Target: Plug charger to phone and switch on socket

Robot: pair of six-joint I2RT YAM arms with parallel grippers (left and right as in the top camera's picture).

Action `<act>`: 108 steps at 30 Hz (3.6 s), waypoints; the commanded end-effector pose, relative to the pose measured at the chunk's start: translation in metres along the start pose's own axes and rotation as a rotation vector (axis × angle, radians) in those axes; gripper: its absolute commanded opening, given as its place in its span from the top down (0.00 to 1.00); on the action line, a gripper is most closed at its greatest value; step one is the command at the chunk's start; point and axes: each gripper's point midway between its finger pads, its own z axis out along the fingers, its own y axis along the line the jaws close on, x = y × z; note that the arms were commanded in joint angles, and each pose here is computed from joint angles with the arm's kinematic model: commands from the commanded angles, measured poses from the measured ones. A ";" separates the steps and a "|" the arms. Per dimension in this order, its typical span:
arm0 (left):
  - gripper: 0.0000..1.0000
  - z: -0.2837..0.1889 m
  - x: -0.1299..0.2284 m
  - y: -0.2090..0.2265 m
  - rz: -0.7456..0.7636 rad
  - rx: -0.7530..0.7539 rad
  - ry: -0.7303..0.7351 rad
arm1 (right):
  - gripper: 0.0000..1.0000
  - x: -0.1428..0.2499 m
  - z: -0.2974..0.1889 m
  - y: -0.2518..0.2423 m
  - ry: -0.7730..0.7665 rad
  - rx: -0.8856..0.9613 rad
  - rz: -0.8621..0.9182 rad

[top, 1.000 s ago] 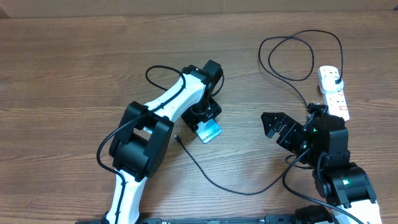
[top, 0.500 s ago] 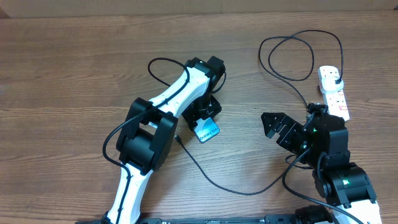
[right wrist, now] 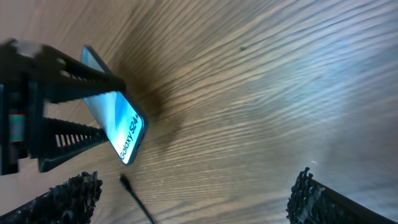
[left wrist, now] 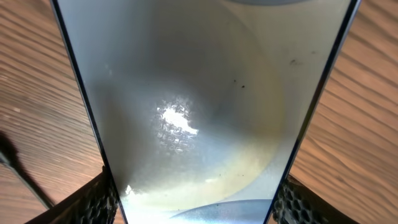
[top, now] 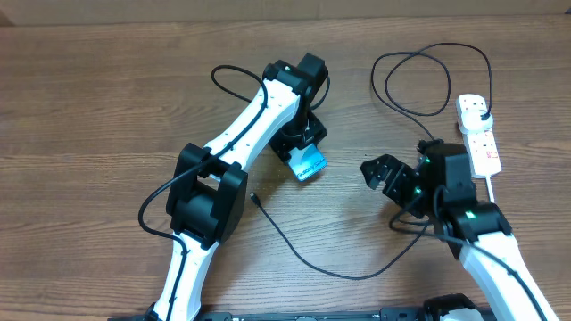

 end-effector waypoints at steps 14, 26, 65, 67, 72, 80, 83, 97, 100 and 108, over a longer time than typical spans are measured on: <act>0.96 -0.024 0.020 -0.033 -0.010 0.222 0.257 | 0.05 0.007 0.048 0.064 0.073 -0.226 -0.124; 0.96 -0.032 0.036 -0.042 0.010 0.281 0.357 | 0.16 0.011 0.087 0.071 0.044 -0.205 -0.138; 0.00 -0.079 0.003 -0.017 0.197 0.297 0.137 | 0.96 -0.015 0.083 0.075 -0.037 -0.229 -0.046; 0.00 -0.088 -0.012 0.003 0.190 0.219 0.031 | 0.96 -0.019 0.076 0.076 -0.023 -0.259 -0.032; 0.00 -0.108 -0.026 0.031 0.231 0.121 -0.117 | 0.96 -0.029 0.046 0.087 -0.002 -0.366 -0.009; 0.00 -0.112 -0.018 0.065 0.213 0.120 -0.199 | 0.96 -0.031 0.006 0.083 -0.024 -0.371 -0.001; 0.00 -0.109 -0.010 0.077 0.242 0.182 -0.249 | 0.96 -0.025 -0.004 0.083 -0.020 -0.368 -0.009; 0.00 -0.080 0.028 0.096 0.260 0.586 -0.229 | 0.96 0.003 -0.015 0.112 0.069 -0.461 -0.020; 0.00 -0.074 0.023 0.090 0.208 0.699 -0.189 | 0.96 0.000 -0.014 0.118 0.049 -0.477 0.010; 0.00 -0.097 0.011 0.068 0.204 0.987 -0.198 | 0.96 -0.003 0.003 0.120 0.078 -0.481 0.112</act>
